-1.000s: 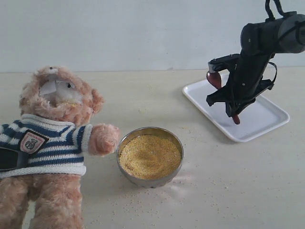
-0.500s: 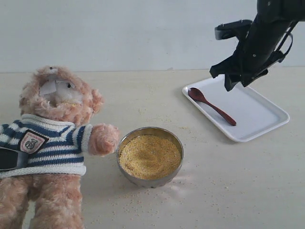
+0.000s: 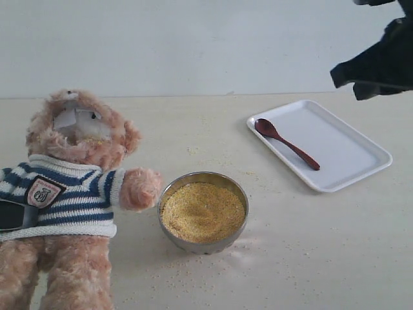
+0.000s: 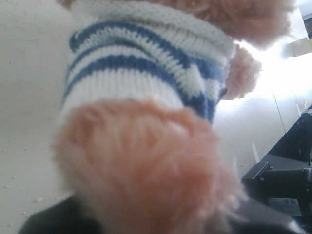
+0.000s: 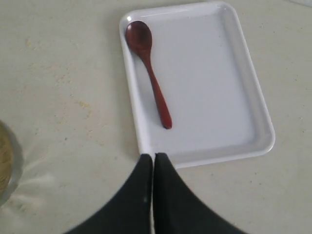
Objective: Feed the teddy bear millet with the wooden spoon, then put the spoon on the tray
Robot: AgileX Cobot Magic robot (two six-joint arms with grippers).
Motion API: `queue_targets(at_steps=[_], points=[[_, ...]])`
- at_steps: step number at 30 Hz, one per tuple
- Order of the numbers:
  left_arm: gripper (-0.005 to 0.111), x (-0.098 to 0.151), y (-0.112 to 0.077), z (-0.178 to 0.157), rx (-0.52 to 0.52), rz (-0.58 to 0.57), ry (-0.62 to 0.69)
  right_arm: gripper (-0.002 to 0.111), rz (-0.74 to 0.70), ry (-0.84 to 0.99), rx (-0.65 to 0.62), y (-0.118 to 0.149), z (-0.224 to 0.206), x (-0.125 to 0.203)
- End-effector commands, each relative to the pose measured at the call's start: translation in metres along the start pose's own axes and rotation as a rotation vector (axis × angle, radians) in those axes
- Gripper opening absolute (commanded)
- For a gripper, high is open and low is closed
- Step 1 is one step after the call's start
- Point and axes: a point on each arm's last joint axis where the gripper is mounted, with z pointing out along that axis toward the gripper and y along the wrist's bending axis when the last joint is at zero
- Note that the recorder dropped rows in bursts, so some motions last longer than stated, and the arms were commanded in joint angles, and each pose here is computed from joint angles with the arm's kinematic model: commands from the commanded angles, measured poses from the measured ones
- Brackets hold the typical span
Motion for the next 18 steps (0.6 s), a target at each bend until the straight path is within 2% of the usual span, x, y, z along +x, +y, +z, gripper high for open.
queue_targets(at_steps=[1,11,18], points=[[0.005,-0.001,-0.003,-0.001,0.020,0.000,-0.018,0.000,0.013,-0.116,-0.058,0.013,-0.046,0.042],[0.005,-0.001,-0.003,-0.001,0.020,0.000,-0.018,0.000,0.046,-0.263,-0.138,0.036,-0.096,0.146],[0.005,-0.001,-0.003,-0.001,0.020,0.000,-0.018,0.000,0.142,-0.279,-0.183,0.043,-0.112,0.175]])
